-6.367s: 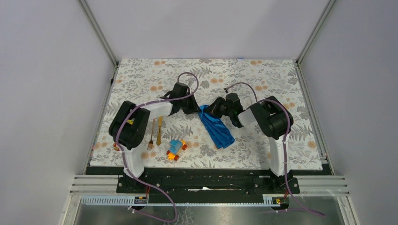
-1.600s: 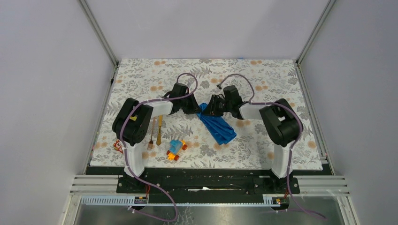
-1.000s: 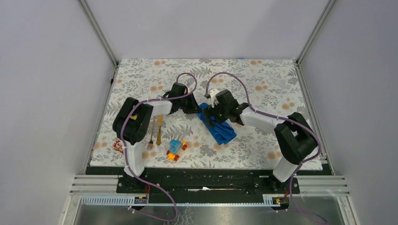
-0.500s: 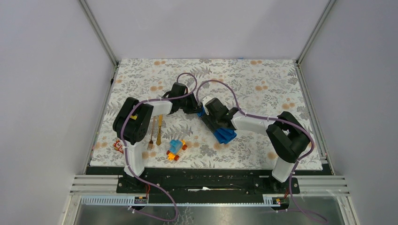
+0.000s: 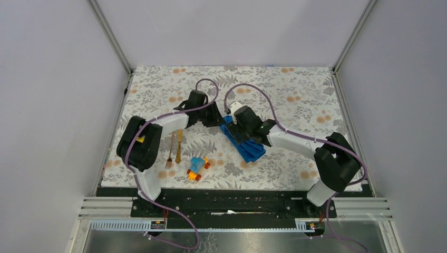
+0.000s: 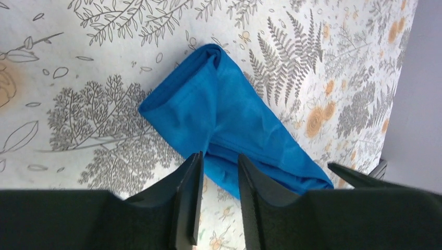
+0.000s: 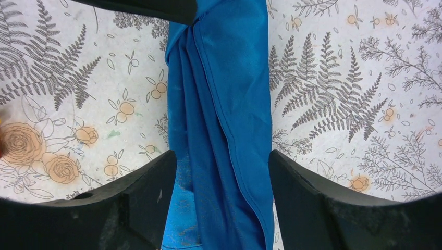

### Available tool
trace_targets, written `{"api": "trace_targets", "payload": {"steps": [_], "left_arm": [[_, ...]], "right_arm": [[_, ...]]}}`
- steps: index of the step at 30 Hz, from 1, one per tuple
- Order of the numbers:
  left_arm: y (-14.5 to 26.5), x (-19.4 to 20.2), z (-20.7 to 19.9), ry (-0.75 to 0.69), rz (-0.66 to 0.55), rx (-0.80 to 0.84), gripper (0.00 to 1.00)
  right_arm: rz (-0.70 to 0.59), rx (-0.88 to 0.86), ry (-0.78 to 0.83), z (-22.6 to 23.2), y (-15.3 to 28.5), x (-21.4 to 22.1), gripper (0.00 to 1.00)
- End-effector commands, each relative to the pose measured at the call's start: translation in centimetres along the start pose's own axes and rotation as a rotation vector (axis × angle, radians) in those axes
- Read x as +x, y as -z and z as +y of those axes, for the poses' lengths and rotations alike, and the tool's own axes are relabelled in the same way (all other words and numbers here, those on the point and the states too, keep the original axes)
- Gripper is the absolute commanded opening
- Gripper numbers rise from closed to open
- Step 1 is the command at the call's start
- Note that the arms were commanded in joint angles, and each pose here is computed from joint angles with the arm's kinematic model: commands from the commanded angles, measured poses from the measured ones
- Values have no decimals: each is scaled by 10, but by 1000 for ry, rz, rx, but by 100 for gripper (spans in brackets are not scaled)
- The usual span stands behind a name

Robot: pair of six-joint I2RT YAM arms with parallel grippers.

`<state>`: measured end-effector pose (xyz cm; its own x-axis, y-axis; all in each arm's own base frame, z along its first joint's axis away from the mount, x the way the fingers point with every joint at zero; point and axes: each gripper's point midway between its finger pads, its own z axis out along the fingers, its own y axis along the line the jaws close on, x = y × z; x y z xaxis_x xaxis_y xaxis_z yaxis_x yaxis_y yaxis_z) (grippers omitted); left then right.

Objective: Fold the napkin into a case and place the utensils inside
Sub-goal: Pick up the smaller rectangle-folded napkin from the center of the board.

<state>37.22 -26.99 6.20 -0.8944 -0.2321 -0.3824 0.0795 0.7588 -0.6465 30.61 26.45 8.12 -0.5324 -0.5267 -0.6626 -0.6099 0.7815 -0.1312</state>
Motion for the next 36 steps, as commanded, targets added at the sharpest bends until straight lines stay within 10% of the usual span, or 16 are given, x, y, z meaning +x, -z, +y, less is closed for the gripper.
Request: {"api": "trace_targets", "payload": {"steps": [1, 23, 36], "left_arm": [[22, 5, -9, -5, -10, 30, 31], [-18, 89, -7, 143, 126, 105, 33], [-26, 98, 3, 159, 127, 85, 8]], "right_arm": [[13, 3, -3, 3, -5, 1, 70], [103, 11, 54, 6, -36, 25, 66], [53, -57, -20, 17, -12, -1, 13]]}}
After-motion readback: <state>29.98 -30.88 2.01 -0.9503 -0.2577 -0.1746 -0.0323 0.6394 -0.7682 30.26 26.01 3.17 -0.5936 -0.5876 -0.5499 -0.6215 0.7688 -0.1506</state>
